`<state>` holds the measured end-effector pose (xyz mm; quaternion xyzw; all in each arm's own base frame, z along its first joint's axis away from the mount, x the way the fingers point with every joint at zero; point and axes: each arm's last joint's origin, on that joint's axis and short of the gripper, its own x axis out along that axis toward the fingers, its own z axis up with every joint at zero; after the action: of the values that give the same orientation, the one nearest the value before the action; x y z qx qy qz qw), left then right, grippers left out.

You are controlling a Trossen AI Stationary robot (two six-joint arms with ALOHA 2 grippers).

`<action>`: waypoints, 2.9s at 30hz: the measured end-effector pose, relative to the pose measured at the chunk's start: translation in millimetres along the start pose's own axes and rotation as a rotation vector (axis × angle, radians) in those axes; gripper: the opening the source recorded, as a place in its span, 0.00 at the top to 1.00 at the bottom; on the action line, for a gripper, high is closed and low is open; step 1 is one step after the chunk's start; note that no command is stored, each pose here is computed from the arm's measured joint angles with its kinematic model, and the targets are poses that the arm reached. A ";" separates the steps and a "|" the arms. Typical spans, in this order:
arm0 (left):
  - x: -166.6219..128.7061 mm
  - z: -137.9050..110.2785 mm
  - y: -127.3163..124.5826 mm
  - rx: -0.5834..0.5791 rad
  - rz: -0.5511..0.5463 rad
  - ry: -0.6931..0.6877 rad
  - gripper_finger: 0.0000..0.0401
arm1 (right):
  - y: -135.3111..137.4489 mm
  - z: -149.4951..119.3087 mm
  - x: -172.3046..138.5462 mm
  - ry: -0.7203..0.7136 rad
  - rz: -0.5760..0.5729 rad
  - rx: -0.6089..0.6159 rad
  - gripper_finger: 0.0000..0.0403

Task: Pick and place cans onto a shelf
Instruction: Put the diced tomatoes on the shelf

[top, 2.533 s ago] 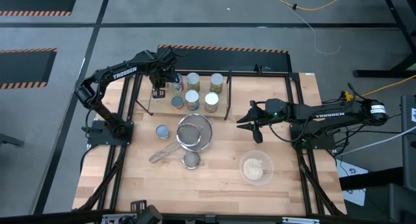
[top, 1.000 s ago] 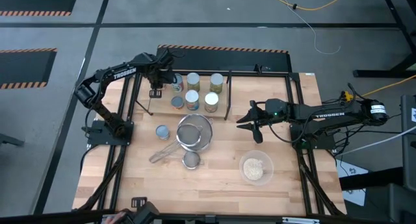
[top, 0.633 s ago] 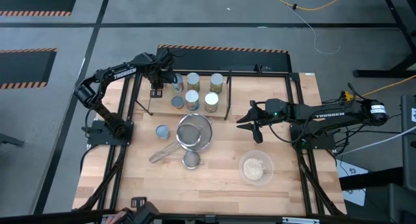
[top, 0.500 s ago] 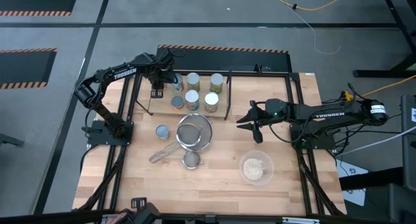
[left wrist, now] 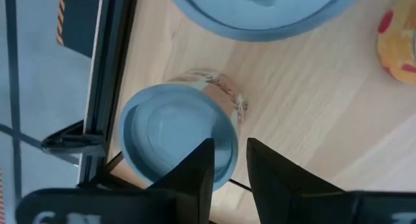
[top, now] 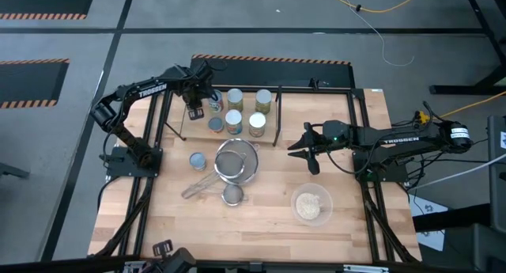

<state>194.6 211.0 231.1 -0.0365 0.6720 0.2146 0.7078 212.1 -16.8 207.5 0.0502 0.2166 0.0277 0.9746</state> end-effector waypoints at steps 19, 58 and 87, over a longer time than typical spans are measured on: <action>-0.6 9.2 4.9 -0.193 0.040 -0.099 0.80 | 0.0 0.0 0.0 0.000 0.000 0.000 0.76; -2.4 5.7 -7.4 -0.078 0.043 -0.006 1.00 | 0.1 0.1 -0.1 0.000 0.000 -0.002 0.76; -30.9 1.4 -17.5 0.133 -0.033 -0.042 1.00 | 0.1 -0.1 0.0 0.000 0.000 -0.003 0.76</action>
<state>202.0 187.8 257.0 0.0040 0.6691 0.1587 0.7261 212.0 -16.7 207.5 0.0489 0.2167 0.0282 0.9746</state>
